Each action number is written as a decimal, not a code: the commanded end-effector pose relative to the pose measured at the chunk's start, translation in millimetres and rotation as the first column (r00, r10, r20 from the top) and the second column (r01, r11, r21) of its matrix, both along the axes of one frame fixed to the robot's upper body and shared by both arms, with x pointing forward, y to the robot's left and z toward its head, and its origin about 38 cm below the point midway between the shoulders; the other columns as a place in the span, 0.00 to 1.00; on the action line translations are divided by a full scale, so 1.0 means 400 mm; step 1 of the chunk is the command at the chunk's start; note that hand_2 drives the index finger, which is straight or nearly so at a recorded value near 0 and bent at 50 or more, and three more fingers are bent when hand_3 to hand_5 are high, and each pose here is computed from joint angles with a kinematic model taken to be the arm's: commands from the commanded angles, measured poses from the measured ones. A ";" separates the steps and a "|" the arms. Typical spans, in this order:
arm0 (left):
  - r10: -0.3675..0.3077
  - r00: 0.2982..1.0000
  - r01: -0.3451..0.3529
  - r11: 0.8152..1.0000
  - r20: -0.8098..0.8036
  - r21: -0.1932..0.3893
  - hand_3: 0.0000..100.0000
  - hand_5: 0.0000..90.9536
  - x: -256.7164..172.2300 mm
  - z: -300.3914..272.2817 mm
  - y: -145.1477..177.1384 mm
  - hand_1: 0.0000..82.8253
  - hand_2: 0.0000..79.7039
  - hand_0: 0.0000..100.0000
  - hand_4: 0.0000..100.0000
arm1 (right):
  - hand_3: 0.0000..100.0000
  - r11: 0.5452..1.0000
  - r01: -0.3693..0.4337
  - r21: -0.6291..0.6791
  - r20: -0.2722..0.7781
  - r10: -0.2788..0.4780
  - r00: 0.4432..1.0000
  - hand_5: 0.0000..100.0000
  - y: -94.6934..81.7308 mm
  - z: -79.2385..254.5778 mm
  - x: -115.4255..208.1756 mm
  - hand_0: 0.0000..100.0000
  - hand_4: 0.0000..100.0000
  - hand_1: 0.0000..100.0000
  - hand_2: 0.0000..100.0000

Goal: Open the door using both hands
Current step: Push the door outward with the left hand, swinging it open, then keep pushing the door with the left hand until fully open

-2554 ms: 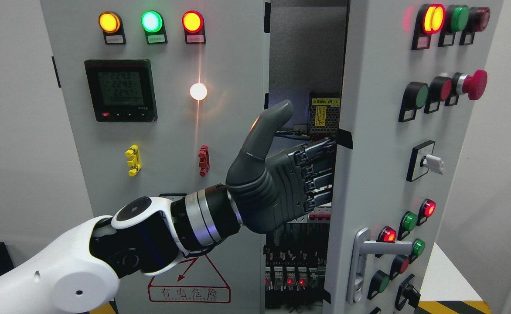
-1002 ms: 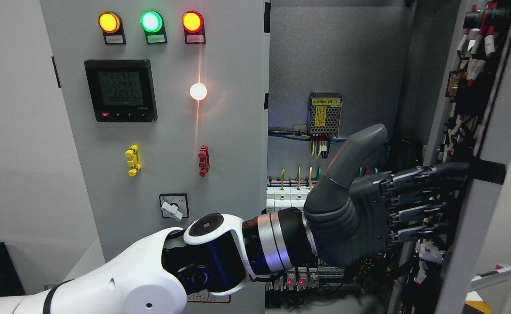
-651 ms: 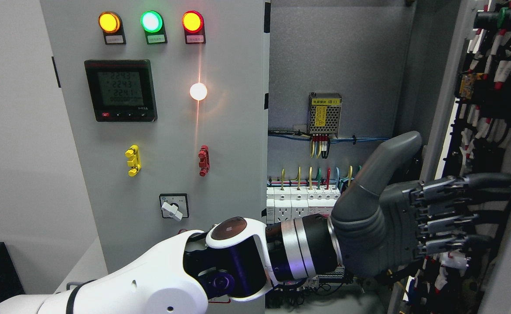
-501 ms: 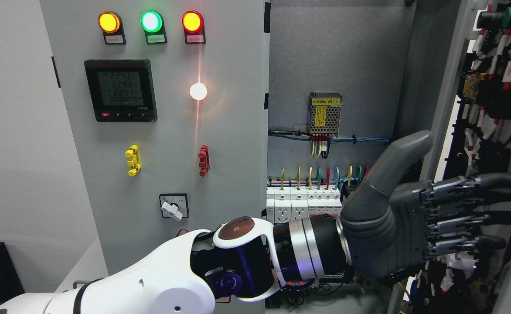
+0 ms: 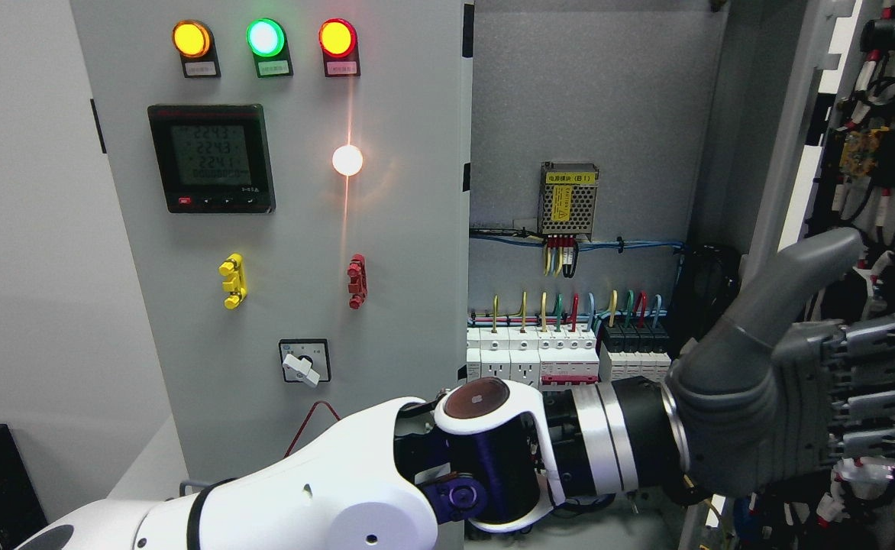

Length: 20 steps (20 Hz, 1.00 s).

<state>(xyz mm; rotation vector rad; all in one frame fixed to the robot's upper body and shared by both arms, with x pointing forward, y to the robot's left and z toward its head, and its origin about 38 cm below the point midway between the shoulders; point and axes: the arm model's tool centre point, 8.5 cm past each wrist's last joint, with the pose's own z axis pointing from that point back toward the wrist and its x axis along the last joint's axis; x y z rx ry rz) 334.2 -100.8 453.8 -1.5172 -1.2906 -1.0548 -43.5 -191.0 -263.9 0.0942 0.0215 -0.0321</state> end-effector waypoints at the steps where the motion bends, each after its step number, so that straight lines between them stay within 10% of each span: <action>1: -0.033 0.999 0.033 0.999 -0.011 0.023 0.00 0.00 -0.025 -0.012 -0.098 0.00 0.00 0.00 0.00 | 0.00 1.000 -0.001 0.000 0.000 0.001 1.000 0.00 0.000 0.000 0.000 0.00 0.00 0.00 0.00; 20: -0.033 0.999 0.035 0.998 -0.029 0.052 0.00 0.00 -0.036 -0.001 -0.219 0.00 0.00 0.00 0.00 | 0.00 1.000 0.000 0.000 0.000 0.000 1.000 0.00 0.000 0.000 0.000 0.00 0.00 0.00 0.00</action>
